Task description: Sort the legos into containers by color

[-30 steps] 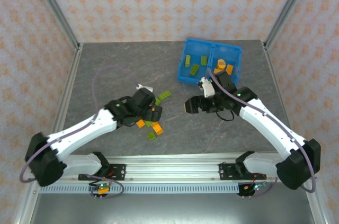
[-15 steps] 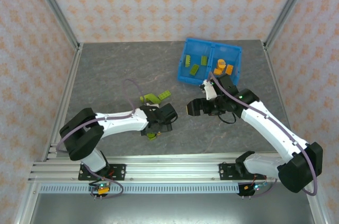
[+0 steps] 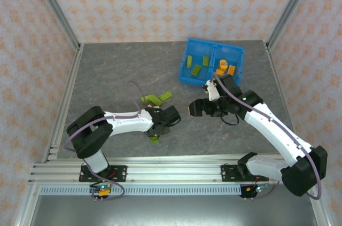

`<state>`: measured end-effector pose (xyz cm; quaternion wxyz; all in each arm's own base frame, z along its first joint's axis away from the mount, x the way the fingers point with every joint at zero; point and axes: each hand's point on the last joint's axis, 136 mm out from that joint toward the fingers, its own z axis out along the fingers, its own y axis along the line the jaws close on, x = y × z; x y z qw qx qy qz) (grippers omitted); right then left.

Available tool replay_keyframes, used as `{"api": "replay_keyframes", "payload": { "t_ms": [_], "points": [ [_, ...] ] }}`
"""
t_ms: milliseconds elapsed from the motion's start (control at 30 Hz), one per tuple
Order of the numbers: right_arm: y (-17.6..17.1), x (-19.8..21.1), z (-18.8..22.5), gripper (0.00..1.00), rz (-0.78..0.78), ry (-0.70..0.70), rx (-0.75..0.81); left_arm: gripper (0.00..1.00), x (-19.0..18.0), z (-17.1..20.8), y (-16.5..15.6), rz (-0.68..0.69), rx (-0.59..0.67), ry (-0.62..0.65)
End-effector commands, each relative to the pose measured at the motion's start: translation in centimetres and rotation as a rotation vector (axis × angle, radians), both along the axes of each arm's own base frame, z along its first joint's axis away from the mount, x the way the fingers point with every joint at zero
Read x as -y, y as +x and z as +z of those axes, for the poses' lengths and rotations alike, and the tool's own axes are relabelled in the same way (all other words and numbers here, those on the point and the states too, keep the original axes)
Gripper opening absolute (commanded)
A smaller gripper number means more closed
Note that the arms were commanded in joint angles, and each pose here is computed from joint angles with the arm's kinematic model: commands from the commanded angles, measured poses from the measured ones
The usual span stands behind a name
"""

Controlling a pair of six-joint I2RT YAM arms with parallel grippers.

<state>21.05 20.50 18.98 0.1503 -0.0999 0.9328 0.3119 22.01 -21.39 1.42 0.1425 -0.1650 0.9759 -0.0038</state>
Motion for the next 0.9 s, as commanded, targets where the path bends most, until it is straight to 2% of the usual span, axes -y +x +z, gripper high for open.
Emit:
{"api": "replay_keyframes", "payload": {
  "t_ms": [0, 133, 300, 400, 567, 667, 867],
  "points": [
    [-1.3, -0.1, 0.0, 0.87, 0.014, 0.031, -0.046, 0.36, 0.3, -0.1, 0.0, 0.004, 0.027, -0.015],
    [-1.6, 0.2, 0.6, 0.87, 0.003, 0.036, -0.033, 0.28, 1.1, 2.6, 1.1, -0.035, 0.086, -0.04],
    [-1.1, 1.1, 3.0, 0.87, -0.06, 0.048, 0.063, 0.27, 2.1, 8.4, 3.0, -0.099, 0.21, -0.05],
    [-0.1, 2.8, 4.7, 0.87, -0.164, 0.026, 0.167, 0.27, 3.5, 12.1, 5.0, -0.145, 0.324, -0.084],
    [1.3, 8.4, 7.1, 0.88, -0.449, -0.057, 0.372, 0.27, 10.0, 17.8, 10.3, -0.265, 0.495, -0.145],
    [1.0, 11.3, 8.4, 0.9, -0.581, -0.078, 0.449, 0.27, 14.2, 20.5, 14.0, -0.324, 0.579, -0.132],
    [-1.1, 14.4, 9.0, 0.91, -0.71, -0.061, 0.486, 0.27, 21.6, 21.4, 21.5, -0.4, 0.701, -0.15]
  ]
}}
